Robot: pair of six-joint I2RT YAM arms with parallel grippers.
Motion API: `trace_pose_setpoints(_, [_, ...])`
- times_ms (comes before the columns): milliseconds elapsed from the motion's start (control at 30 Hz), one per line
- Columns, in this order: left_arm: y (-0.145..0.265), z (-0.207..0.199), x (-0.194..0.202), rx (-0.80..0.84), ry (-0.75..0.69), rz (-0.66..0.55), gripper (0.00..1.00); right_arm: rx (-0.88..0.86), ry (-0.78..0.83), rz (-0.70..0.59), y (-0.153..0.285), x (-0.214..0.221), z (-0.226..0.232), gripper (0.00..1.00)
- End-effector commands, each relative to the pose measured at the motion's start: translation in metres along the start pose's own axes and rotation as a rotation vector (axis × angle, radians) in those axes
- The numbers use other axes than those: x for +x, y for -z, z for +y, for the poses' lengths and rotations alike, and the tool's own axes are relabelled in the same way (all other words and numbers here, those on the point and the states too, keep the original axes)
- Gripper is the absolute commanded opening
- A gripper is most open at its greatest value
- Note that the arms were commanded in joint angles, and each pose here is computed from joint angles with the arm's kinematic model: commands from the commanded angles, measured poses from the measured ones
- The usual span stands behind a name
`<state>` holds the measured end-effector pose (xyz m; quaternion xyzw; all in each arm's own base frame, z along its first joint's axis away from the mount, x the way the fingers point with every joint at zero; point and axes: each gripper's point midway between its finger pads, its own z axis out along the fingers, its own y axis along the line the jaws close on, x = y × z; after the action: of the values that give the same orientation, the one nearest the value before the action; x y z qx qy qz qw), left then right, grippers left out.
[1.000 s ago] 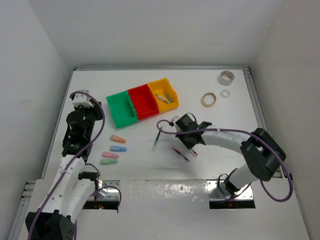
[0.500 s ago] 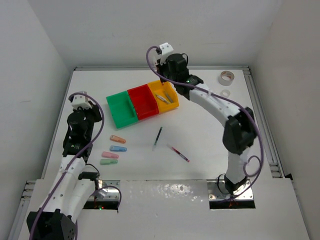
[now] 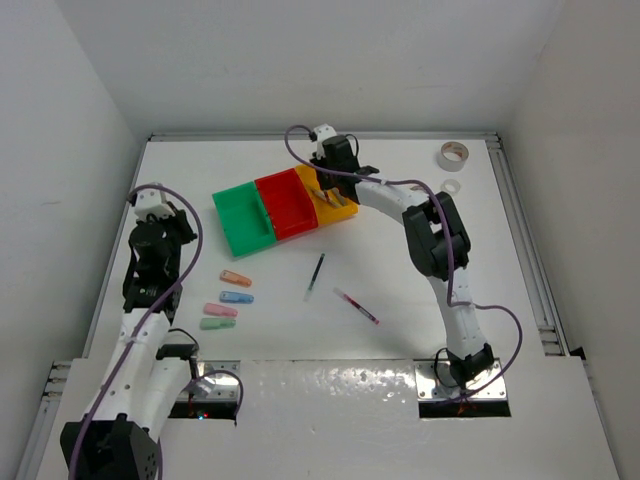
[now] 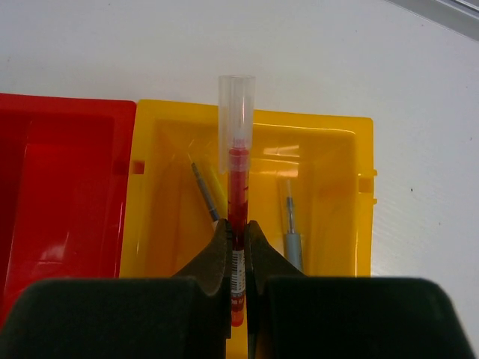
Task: Sort the stationery into containers
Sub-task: Place the pen in the storage box, then pick up the pen from the center of the board.
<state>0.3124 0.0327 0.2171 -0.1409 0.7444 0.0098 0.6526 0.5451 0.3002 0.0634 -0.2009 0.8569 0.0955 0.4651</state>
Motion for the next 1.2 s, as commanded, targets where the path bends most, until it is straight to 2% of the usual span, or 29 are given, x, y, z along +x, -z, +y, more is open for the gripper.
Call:
trace_pose_setpoints(0, [-0.004,0.009,-0.009,-0.036,-0.005,-0.044,0.12,-0.01,-0.023,-0.101,0.006,-0.033,0.002,0.0])
trace_pose_setpoints(500, [-0.008,0.015,-0.011,-0.05,-0.012,-0.069,0.12,0.015,-0.041,-0.08,0.029,-0.015,-0.004,0.0])
trace_pose_setpoints(533, [-0.008,0.015,-0.012,-0.05,-0.013,-0.071,0.12,0.015,-0.04,-0.079,0.028,-0.016,-0.004,0.03])
trace_pose_setpoints(567, [-0.008,0.015,-0.013,-0.05,-0.015,-0.076,0.12,0.013,-0.036,-0.074,0.028,-0.016,-0.003,0.1])
trace_pose_setpoints(600, [-0.007,0.015,-0.015,-0.05,-0.018,-0.081,0.12,0.011,-0.033,-0.071,0.027,-0.016,-0.003,0.3])
trace_pose_setpoints(700, [-0.007,0.015,-0.018,-0.053,-0.027,-0.092,0.12,-0.022,-0.015,-0.102,0.035,-0.037,0.002,0.49])
trace_pose_setpoints(800, [-0.007,0.014,-0.019,-0.048,-0.025,-0.094,0.12,-0.064,0.009,-0.156,0.048,-0.065,0.008,0.55])
trace_pose_setpoints(900, [-0.006,0.012,-0.02,-0.036,-0.018,-0.097,0.12,-0.089,0.02,-0.199,0.073,-0.093,0.011,0.51])
trace_pose_setpoints(967, [-0.005,0.012,-0.021,-0.035,-0.016,-0.103,0.12,-0.096,0.042,-0.217,0.105,-0.106,0.009,0.25])
trace_pose_setpoints(1033, [-0.003,0.012,-0.023,-0.037,-0.013,-0.109,0.12,-0.196,0.128,-0.1,0.122,-0.061,0.028,0.03])
trace_pose_setpoints(1067, [-0.002,0.013,-0.025,-0.04,-0.014,-0.117,0.12,-0.222,0.167,-0.089,0.144,-0.056,0.034,0.02])
trace_pose_setpoints(1100, [-0.001,0.014,-0.024,-0.043,-0.012,-0.118,0.12,-0.238,0.22,0.055,0.151,0.0,0.036,0.02])
trace_pose_setpoints(1133, [-0.001,0.015,-0.021,-0.047,-0.008,-0.111,0.13,-0.269,0.279,0.116,0.162,0.026,0.051,0.08])
trace_pose_setpoints(1167, [0.0,0.015,-0.022,-0.049,-0.001,-0.115,0.13,-0.279,0.343,0.15,0.177,0.041,0.054,0.29])
